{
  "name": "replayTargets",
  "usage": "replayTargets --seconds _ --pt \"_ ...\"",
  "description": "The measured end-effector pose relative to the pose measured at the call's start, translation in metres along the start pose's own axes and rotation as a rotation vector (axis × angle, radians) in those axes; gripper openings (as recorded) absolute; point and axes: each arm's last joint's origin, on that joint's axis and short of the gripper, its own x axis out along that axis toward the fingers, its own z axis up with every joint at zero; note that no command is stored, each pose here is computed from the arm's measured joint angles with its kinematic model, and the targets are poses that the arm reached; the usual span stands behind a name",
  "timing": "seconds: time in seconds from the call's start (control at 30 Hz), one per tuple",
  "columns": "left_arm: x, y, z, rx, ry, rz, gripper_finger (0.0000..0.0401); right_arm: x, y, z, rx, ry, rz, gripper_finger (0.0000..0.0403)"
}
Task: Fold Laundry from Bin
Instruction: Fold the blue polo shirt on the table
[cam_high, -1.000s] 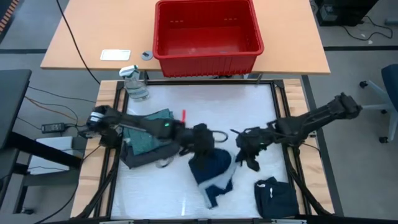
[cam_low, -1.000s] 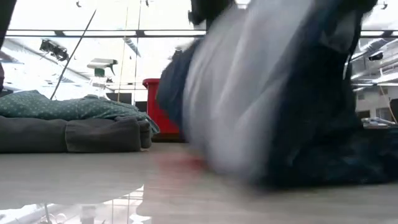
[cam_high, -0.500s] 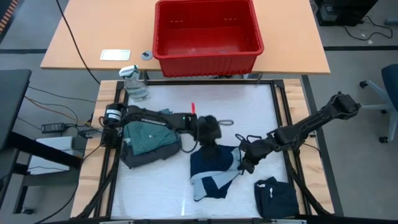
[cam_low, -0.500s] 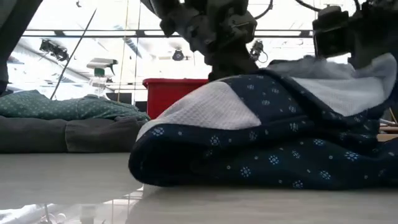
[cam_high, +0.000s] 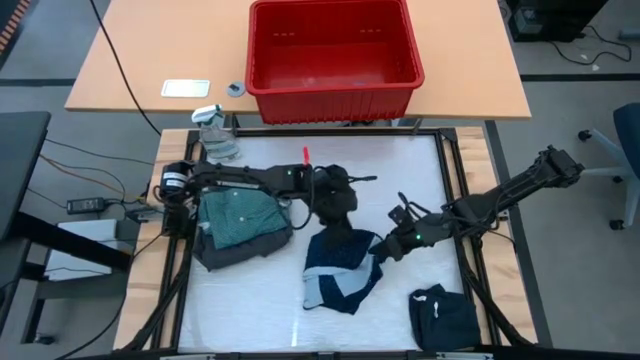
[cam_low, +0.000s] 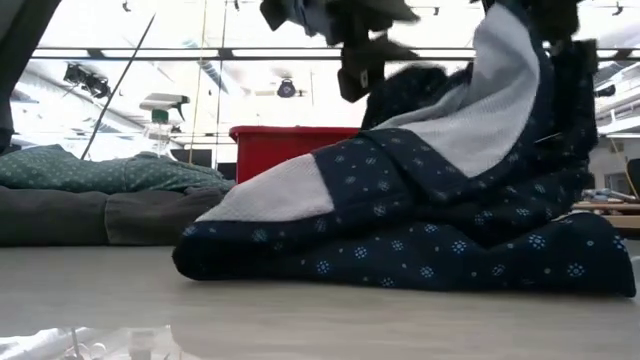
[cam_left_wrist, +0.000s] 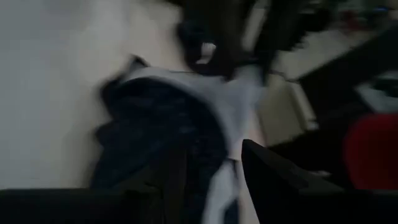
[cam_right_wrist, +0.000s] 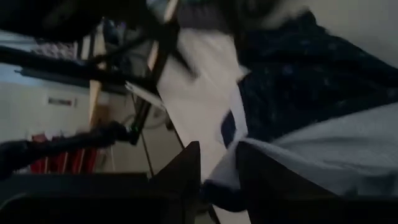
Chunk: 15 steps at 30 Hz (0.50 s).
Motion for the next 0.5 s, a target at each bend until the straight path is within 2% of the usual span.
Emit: replayTargets --seconds 0.13,0.27,0.37,0.43,0.5 --pt "0.005 -0.014 -0.006 0.012 0.056 -0.107 0.0161 -0.003 0.009 0.006 -0.028 -0.092 0.015 0.0113" --pt "0.016 -0.028 -0.010 0.120 0.066 -0.142 0.0162 0.000 0.006 0.011 -0.027 -0.144 -0.013 0.0113" --pt "0.020 -0.031 -0.013 0.107 0.065 -0.082 0.0162 0.012 -0.005 0.011 -0.063 -0.142 -0.121 0.0113" --pt "0.020 -0.030 -0.013 0.050 0.070 -0.064 0.0162 0.026 -0.019 0.008 -0.082 -0.128 -0.228 0.0110" --pt "0.019 -0.031 -0.013 0.002 0.071 -0.062 0.0162 0.044 -0.033 0.005 -0.084 -0.111 -0.282 0.0103"
